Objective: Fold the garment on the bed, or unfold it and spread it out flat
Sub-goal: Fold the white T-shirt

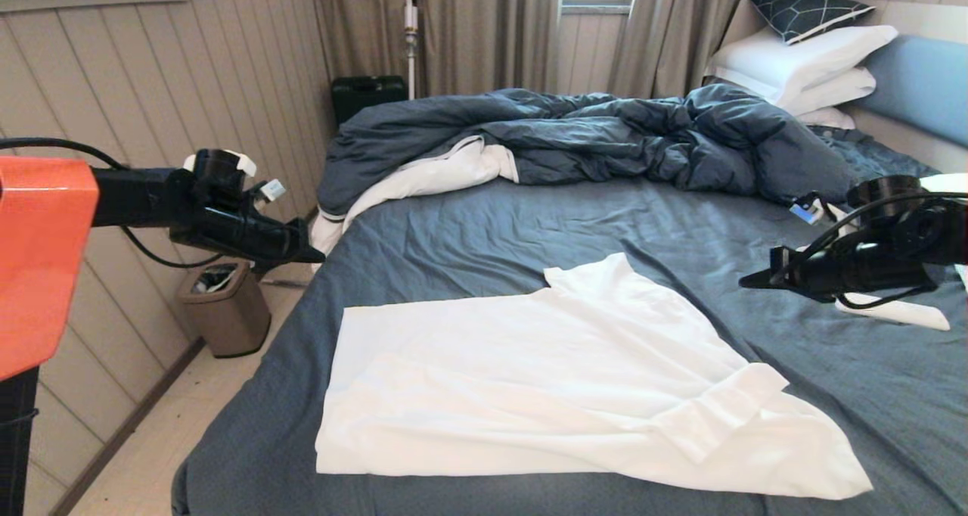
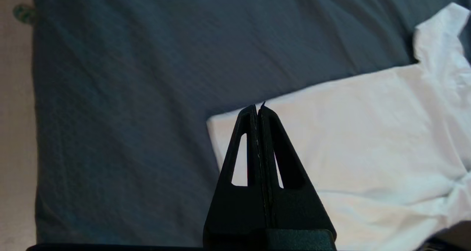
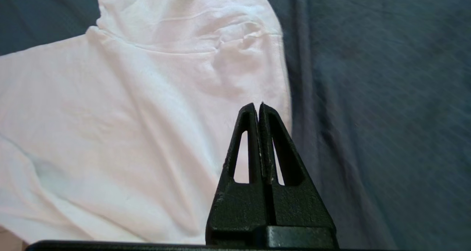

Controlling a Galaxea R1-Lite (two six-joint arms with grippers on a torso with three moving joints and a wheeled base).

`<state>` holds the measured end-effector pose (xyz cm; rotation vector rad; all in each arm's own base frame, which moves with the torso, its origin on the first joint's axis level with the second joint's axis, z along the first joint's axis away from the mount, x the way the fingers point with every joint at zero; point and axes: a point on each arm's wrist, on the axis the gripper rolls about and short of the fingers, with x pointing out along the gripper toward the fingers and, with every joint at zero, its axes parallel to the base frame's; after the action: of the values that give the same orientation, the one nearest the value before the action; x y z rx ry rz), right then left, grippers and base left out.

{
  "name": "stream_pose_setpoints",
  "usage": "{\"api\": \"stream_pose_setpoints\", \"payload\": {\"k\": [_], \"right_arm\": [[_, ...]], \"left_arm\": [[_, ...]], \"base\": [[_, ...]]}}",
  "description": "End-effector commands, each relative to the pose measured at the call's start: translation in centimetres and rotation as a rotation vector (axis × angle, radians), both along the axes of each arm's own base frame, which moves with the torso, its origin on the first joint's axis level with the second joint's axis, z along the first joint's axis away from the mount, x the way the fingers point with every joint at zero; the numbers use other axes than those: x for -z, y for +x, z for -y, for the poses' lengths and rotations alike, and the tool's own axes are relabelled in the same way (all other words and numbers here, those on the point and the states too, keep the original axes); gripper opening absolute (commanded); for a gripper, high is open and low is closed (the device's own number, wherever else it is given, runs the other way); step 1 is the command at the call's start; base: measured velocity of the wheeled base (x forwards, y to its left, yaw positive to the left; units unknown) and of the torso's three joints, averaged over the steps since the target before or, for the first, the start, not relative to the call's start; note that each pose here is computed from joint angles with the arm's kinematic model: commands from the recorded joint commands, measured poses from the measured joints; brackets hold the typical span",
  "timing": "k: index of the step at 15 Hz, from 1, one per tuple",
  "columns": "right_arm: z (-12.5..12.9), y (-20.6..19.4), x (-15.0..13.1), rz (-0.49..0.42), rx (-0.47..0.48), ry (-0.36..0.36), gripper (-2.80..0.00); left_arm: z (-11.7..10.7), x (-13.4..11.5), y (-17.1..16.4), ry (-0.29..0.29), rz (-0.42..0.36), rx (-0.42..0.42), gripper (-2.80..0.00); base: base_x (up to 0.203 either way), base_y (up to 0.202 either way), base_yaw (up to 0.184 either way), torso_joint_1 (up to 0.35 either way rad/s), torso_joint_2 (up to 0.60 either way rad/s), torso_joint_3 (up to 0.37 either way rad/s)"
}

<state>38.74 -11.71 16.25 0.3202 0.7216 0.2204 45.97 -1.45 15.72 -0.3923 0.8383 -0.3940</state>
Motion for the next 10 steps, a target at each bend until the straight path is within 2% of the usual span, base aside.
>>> {"api": "stream_pose_setpoints", "payload": {"k": [1,3,7,10], "right_arm": [[-0.8,1.1,1.4,-0.028,-0.017,-0.003,-2.8],[-0.9,1.8,2.0,-0.043,0.013,-0.04,-2.8],[-0.5,1.9,1.7,-0.045,0.056,-0.032,-2.8],[-0.1,2.5,1.2,-0.032,0.116,-0.039,-2.8]], "left_arm": [[-0.8,1.7,0.7,-0.004,-0.035,-0.015,-2.8],[-1.1,1.2,0.4,-0.005,-0.036,-0.022,-2.8],[-1.5,-0.3,-0.9,-0.008,-0.04,-0.032,-2.8],[-1.7,-2.6,-3.1,-0.01,-0.023,-0.036,-2.8]], "base": [[0.0,0.0,0.0,0.0,0.0,0.0],[0.0,0.0,0.0,0.0,0.0,0.0],[0.0,0.0,0.0,0.0,0.0,0.0],[0.0,0.0,0.0,0.0,0.0,0.0]]}}
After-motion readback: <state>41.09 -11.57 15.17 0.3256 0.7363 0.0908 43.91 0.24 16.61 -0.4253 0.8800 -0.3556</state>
